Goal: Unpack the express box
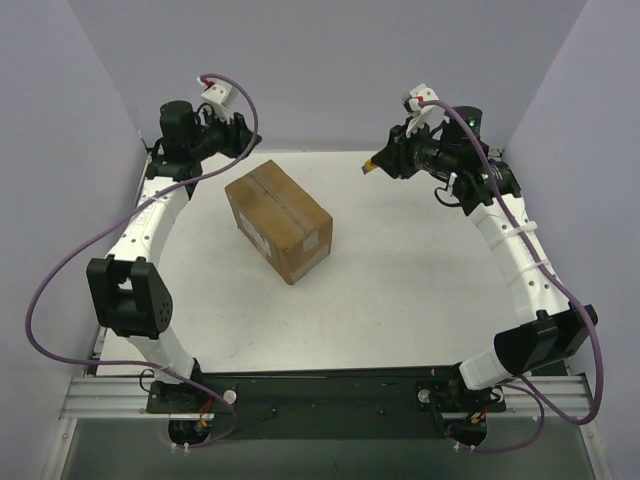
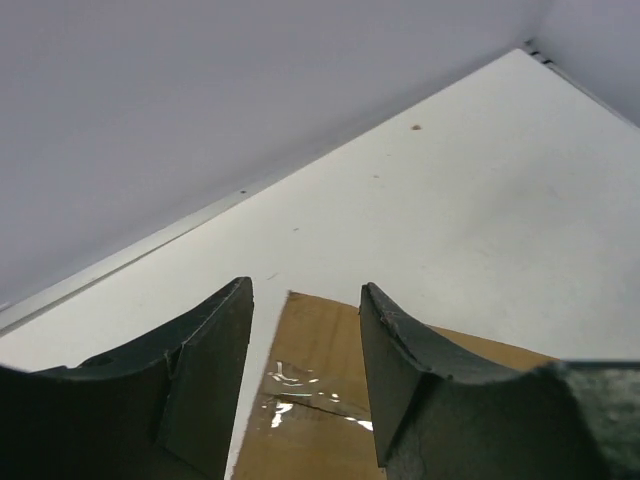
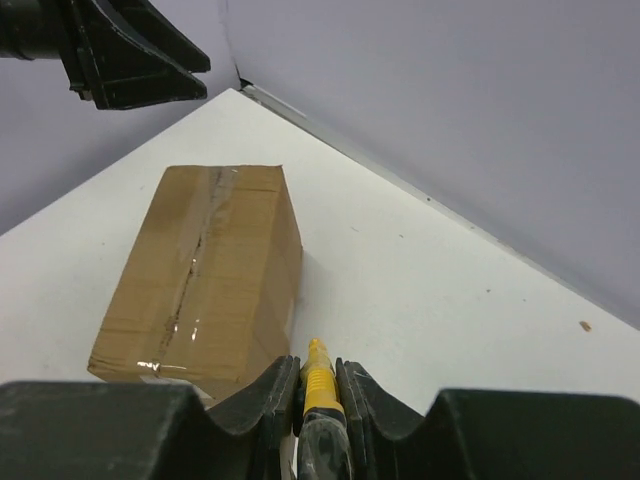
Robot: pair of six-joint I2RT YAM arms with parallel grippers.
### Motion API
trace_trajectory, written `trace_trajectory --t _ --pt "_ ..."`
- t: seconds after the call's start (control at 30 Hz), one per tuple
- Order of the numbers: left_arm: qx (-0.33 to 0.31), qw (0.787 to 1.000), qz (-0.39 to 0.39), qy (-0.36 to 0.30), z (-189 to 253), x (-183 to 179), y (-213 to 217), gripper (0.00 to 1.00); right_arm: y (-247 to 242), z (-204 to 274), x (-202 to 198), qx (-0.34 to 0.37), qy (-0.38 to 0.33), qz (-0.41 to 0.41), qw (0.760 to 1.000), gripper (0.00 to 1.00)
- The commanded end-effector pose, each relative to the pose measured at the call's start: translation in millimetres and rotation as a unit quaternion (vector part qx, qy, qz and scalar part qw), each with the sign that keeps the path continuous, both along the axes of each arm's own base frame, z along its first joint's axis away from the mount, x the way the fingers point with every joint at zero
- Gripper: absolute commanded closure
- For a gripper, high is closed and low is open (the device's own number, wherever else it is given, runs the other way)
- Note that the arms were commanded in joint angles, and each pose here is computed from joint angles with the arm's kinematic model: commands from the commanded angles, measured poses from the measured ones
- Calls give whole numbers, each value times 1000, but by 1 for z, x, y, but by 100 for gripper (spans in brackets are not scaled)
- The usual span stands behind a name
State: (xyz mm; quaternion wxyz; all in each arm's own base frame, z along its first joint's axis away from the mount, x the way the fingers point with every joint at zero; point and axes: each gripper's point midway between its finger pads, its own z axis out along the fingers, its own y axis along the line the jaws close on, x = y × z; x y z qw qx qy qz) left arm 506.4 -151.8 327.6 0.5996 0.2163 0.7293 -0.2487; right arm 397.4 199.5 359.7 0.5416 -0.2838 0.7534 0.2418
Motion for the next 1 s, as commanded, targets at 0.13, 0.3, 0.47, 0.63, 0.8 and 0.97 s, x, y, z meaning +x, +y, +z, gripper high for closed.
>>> trace_trajectory --t 0.13,0.3,0.47,0.63,0.8,0.97 --pt "-84 992 -25 87 -46 19 35 43 -21 -8 -8 -34 36 -9 999 100" --pt "-135 982 -66 119 -62 6 23 36 -26 -23 -20 -44 53 -10 998 100" --pt "-159 972 -78 153 -84 -9 21 34 -35 -32 -21 -48 67 -41 996 100" --pt "-187 963 -93 171 -89 -29 15 34 -41 -38 -13 -39 78 -82 993 100" --pt "-213 953 -104 186 -91 -54 6 34 -34 -35 -14 -32 79 -62 994 100" --pt "-225 947 -126 193 -83 -81 -18 33 -31 -33 -13 -22 84 -58 995 100"
